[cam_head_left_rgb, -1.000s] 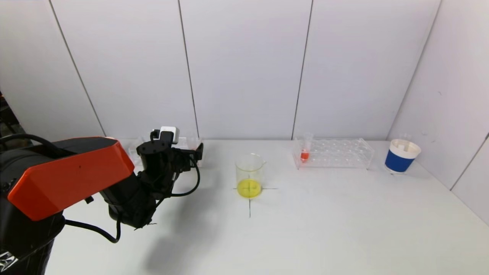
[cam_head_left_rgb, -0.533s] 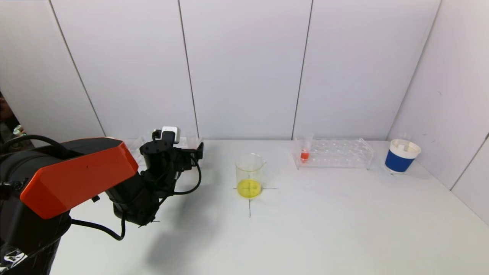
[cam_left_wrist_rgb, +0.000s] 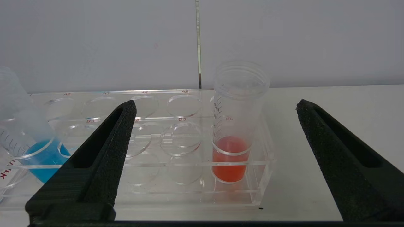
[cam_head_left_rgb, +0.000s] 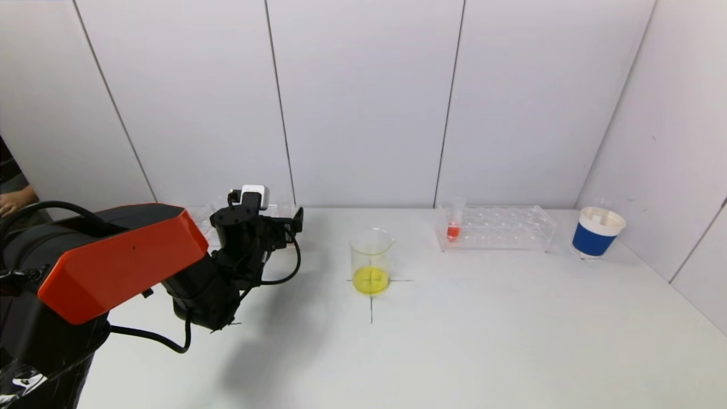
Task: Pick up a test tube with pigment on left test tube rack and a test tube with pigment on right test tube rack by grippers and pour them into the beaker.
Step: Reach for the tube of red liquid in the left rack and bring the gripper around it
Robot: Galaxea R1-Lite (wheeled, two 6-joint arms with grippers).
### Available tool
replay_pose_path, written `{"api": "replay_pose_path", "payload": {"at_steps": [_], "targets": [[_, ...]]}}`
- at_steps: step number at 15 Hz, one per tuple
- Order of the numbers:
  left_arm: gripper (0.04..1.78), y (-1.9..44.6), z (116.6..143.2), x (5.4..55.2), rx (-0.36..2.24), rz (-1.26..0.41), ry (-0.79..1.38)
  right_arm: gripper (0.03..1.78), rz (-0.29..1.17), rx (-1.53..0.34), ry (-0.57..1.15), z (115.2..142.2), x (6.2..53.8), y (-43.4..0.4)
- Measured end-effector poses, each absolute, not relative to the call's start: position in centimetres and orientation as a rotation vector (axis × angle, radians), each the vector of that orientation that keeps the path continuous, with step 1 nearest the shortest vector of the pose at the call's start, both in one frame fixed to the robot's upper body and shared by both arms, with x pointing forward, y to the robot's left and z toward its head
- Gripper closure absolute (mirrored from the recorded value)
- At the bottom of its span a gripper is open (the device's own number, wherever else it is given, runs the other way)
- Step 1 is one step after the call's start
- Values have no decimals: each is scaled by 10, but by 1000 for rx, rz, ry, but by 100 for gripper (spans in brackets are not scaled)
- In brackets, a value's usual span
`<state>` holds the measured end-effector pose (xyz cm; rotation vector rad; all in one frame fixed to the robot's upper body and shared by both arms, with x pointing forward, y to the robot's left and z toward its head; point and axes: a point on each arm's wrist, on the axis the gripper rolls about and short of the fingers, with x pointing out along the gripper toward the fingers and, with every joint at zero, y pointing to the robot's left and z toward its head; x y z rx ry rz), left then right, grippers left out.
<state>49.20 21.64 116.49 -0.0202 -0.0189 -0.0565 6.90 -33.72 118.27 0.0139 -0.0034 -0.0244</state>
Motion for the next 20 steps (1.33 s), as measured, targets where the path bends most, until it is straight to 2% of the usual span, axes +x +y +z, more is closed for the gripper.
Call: {"api": "replay_pose_path", "payload": {"at_steps": [20], "targets": [[5, 214, 1160, 501, -18, -60, -13, 4, -24, 14, -3, 1183, 69, -337]]}}
